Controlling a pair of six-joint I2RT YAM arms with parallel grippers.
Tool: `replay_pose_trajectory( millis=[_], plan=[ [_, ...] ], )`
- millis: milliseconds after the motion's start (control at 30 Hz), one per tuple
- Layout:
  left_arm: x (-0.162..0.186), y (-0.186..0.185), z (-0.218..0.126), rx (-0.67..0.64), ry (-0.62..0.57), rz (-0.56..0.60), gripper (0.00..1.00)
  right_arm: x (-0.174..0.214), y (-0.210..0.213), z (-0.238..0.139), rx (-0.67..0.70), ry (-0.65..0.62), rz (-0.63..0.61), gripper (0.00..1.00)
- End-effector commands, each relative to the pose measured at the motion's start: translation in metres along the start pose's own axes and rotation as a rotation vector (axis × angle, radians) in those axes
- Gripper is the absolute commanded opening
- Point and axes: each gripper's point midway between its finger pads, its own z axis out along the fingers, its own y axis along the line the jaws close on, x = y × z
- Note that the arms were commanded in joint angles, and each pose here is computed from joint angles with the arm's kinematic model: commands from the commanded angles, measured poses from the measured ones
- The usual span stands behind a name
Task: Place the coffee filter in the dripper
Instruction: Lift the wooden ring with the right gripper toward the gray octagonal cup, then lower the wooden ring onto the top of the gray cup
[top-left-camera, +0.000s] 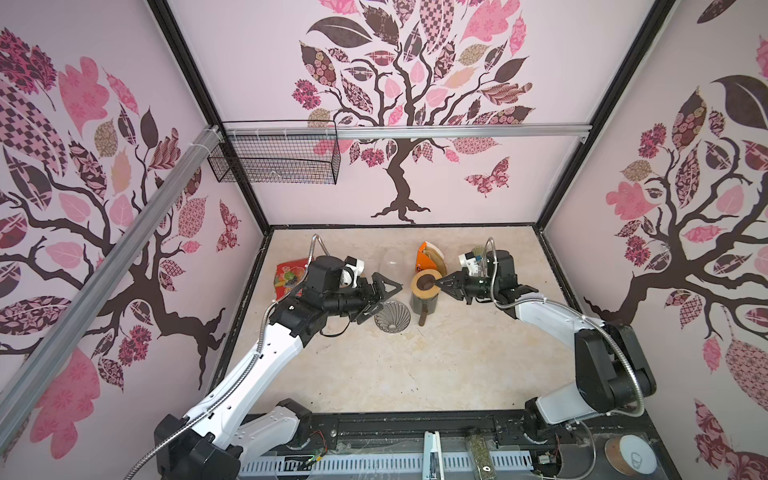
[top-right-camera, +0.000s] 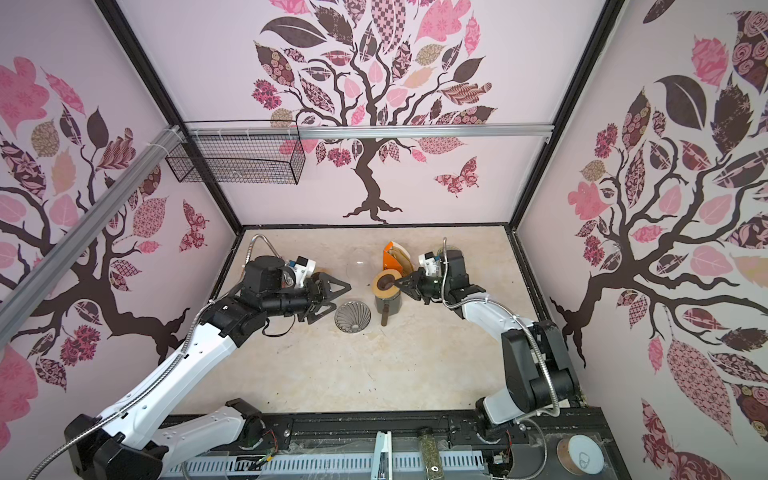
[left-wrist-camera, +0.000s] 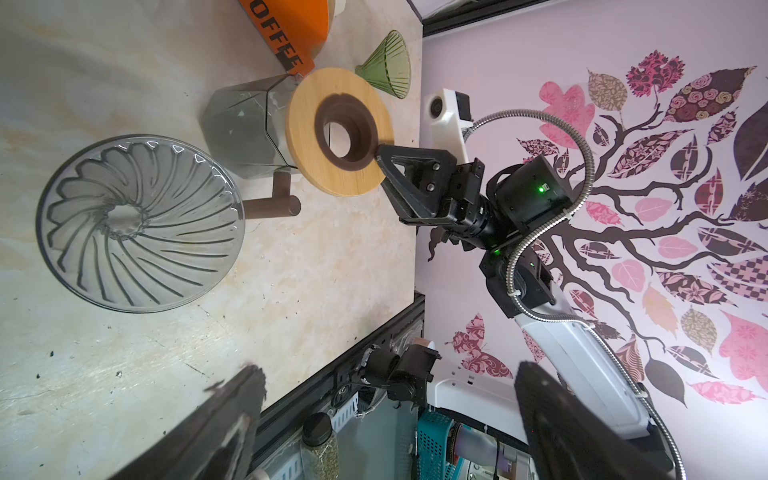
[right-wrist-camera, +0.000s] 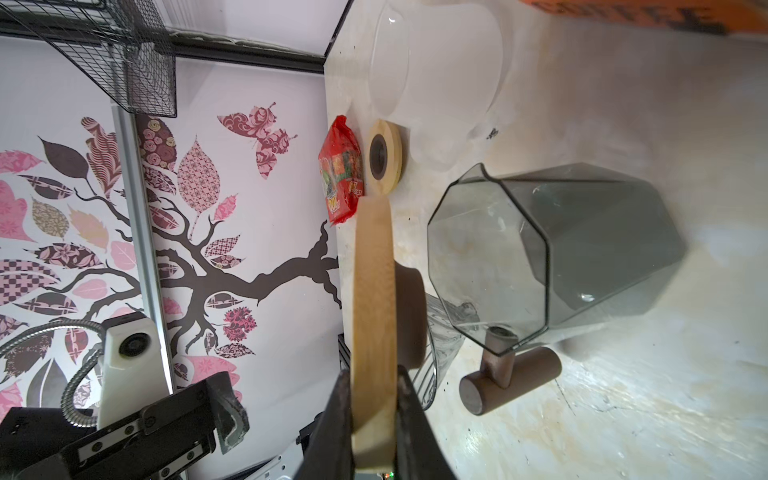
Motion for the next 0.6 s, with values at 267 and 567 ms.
replay_pose_trajectory(
  millis=[267,567],
  plan=[
    [-0.002,-0.004,-0.008,0.006,-0.023,0.023,0.97,-0.008,0.001,0.018,-0.040,0.048,-0.058,0.00],
    [-0.003,-0.003,-0.011,-0.001,-0.029,0.018,0.97,-0.005,-0.011,0.020,-0.014,0.060,-0.054,0.00]
  ],
)
